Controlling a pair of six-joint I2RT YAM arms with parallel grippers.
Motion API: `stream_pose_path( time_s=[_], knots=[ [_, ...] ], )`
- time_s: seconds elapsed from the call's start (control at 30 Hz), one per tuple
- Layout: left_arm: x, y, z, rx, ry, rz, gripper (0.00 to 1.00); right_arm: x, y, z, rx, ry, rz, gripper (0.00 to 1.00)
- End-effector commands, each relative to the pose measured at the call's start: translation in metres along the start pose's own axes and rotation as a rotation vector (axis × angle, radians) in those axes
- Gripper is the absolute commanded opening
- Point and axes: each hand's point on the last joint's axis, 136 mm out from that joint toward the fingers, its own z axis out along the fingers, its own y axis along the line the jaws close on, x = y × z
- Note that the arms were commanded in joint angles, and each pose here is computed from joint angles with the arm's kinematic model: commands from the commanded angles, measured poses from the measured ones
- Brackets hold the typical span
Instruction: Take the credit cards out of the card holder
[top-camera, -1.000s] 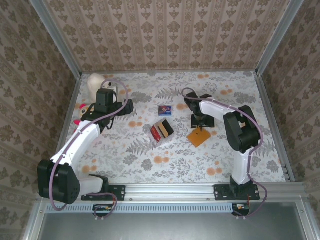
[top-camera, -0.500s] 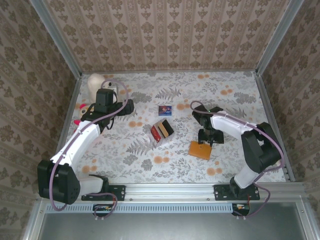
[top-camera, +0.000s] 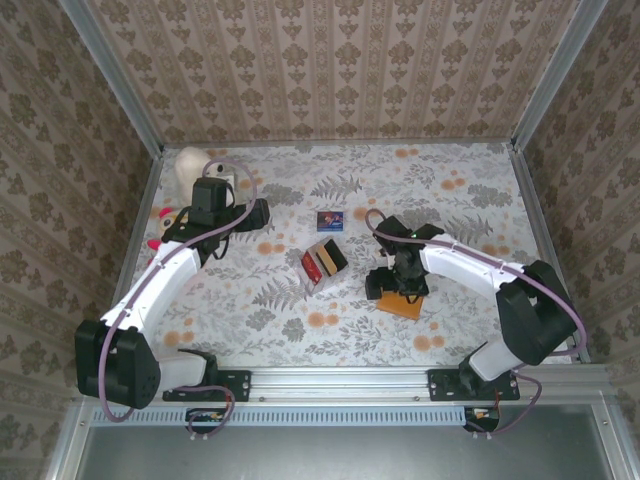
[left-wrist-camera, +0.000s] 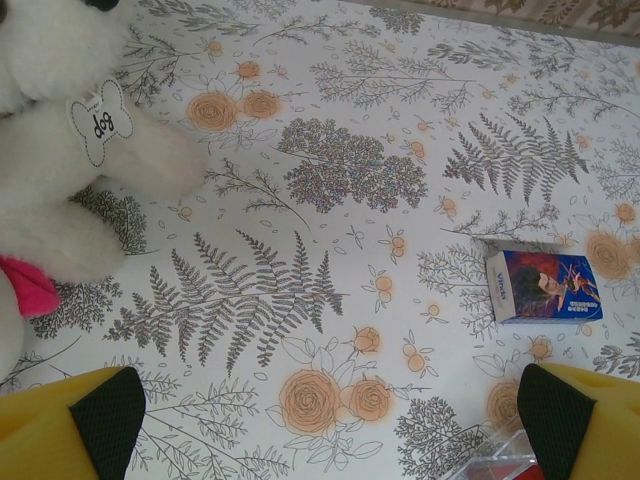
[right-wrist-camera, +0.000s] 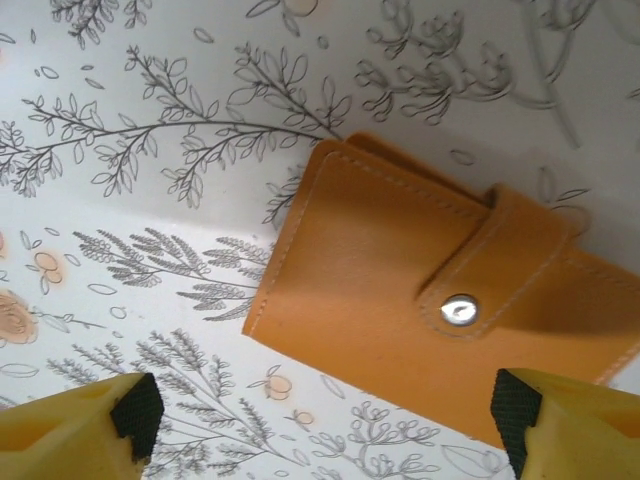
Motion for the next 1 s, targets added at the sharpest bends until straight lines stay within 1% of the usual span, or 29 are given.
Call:
stream_pose_path(
  time_s=[0.0, 0.13, 0.23, 0.33, 0.43, 0.53, 0.6, 0.73, 0.83, 0.97],
  knots=[
    [0.002, 0.0, -0.004, -0.001, -0.01, -0.023, 1.0, 0.004, 0.019, 0.014, -0.096, 0.054, 0.017, 0.85],
    [0.0, -0.002, -0.002, 0.006, -0.009, -0.035, 1.0, -0.004, 0.037, 0.027, -0.178, 0.059, 0.024, 0.75],
    [-0.001, -0.002, -0.002, 0.006, -0.009, -0.042, 1.0, -0.019, 0.037, 0.034, -0.152, 0.029, 0.027, 0.72],
    [0.0, -0.004, -0.001, 0.01, -0.003, -0.047, 1.0, -0.038, 0.018, 0.039, -0.044, -0.012, 0.06, 0.72],
    [0.002, -0.006, -0.001, 0.013, 0.011, -0.049, 1.0, -0.06, -0.008, 0.039, 0.065, -0.066, 0.123, 0.73],
    [0.004, -0.009, -0.001, 0.02, 0.023, -0.055, 1.0, -0.084, -0.029, 0.031, 0.102, -0.128, 0.206, 0.73],
    [0.006, -0.014, 0.0, 0.031, 0.037, -0.062, 1.0, -0.098, -0.031, 0.019, 0.081, -0.172, 0.238, 0.73],
    [0.007, -0.032, 0.003, 0.091, 0.069, -0.09, 1.0, -0.117, -0.029, -0.012, 0.014, -0.272, 0.254, 0.73],
    [0.009, -0.055, 0.005, 0.156, 0.099, -0.107, 1.0, -0.118, -0.052, -0.019, 0.038, -0.284, 0.301, 0.74],
    [0.01, -0.091, 0.01, 0.251, 0.145, -0.149, 0.98, -0.114, -0.093, -0.013, 0.085, -0.267, 0.397, 0.8]
  ],
)
